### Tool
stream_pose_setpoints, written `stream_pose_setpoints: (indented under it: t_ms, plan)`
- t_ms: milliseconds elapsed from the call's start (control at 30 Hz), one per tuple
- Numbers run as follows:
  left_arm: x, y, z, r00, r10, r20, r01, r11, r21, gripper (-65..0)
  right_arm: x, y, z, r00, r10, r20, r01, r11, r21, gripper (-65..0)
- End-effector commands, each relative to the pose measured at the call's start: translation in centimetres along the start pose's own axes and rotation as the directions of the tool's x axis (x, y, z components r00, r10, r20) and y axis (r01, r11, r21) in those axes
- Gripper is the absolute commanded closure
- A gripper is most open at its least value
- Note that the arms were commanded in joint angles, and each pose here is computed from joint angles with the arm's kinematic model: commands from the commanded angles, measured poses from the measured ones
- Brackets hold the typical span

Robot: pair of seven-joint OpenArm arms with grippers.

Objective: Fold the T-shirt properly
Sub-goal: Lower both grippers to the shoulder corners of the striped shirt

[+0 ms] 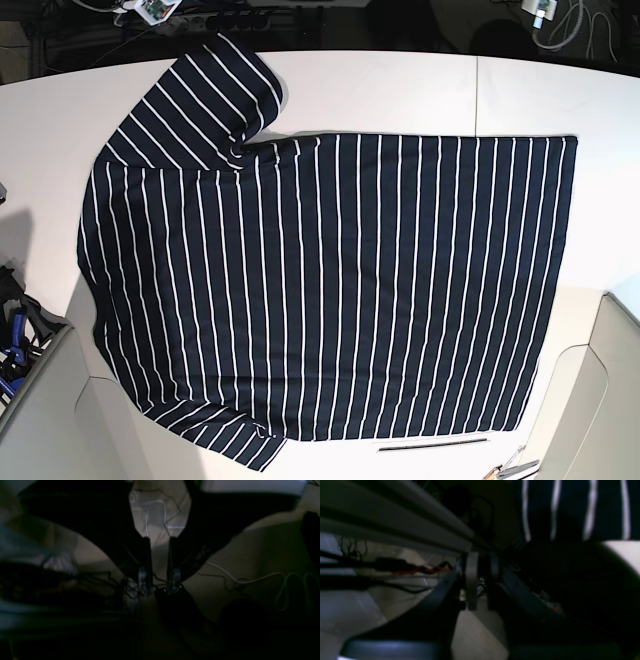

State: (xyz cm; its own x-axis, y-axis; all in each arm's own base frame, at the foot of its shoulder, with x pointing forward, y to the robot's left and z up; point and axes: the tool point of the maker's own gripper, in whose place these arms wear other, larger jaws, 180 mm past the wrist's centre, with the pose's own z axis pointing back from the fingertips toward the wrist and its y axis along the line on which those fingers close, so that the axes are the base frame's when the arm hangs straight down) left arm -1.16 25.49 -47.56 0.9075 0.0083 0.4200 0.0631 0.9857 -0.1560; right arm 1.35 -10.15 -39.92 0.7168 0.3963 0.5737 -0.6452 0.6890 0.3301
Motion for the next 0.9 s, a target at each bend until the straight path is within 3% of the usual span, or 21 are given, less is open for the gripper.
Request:
stream_pose_setpoints:
  t_ms: [0,133,267,400,467,567,700,867]
  plan:
    - [0.5,0.7,1.0,1.0,0.008,0.013,-0.009,1.0,0.011,-13.6,1.3,0.0,0.5,0.999,-0.003,0.037,0.002,1.0,0.007,-5.8]
    - [2.9,2.5,2.6,0.994,0.084,0.067,-0.086,0.996,0.032,-13.7,3.8,-0.5,1.6,0.997,-0.024,0.067,0.024,1.0,-0.004,-7.6]
    - [5.2,4.0,3.8,0.987,0.116,0.112,-0.12,0.992,0.027,-14.3,5.9,-1.2,3.1,0.995,-0.06,0.077,0.062,0.998,-0.017,-20.0]
    - [7.6,5.4,4.9,0.979,0.111,0.171,-0.119,0.992,0.034,-32.6,7.0,-4.8,5.1,0.984,-0.113,0.138,0.133,0.98,-0.146,-31.7]
    - [8.8,6.1,5.4,0.974,0.108,0.201,-0.117,0.993,0.035,-37.9,7.6,-6.7,6.2,0.976,-0.121,0.179,0.158,0.965,-0.211,-32.6]
    - [10.4,7.2,6.2,0.969,0.095,0.23,-0.107,0.993,0.04,-38.1,8.2,-8.8,7.3,0.969,-0.126,0.211,0.182,0.944,-0.274,-32.7]
    - [11.5,7.9,6.8,0.968,0.095,0.233,-0.105,0.994,0.029,-38.4,6.9,-10.8,7.5,0.968,-0.173,0.183,0.224,0.923,-0.312,-33.8]
    - [12.7,8.3,7.0,0.968,0.082,0.238,-0.089,0.996,0.018,-43.5,4.7,-13.1,7.1,0.946,-0.265,0.187,0.316,0.883,-0.346,-38.6]
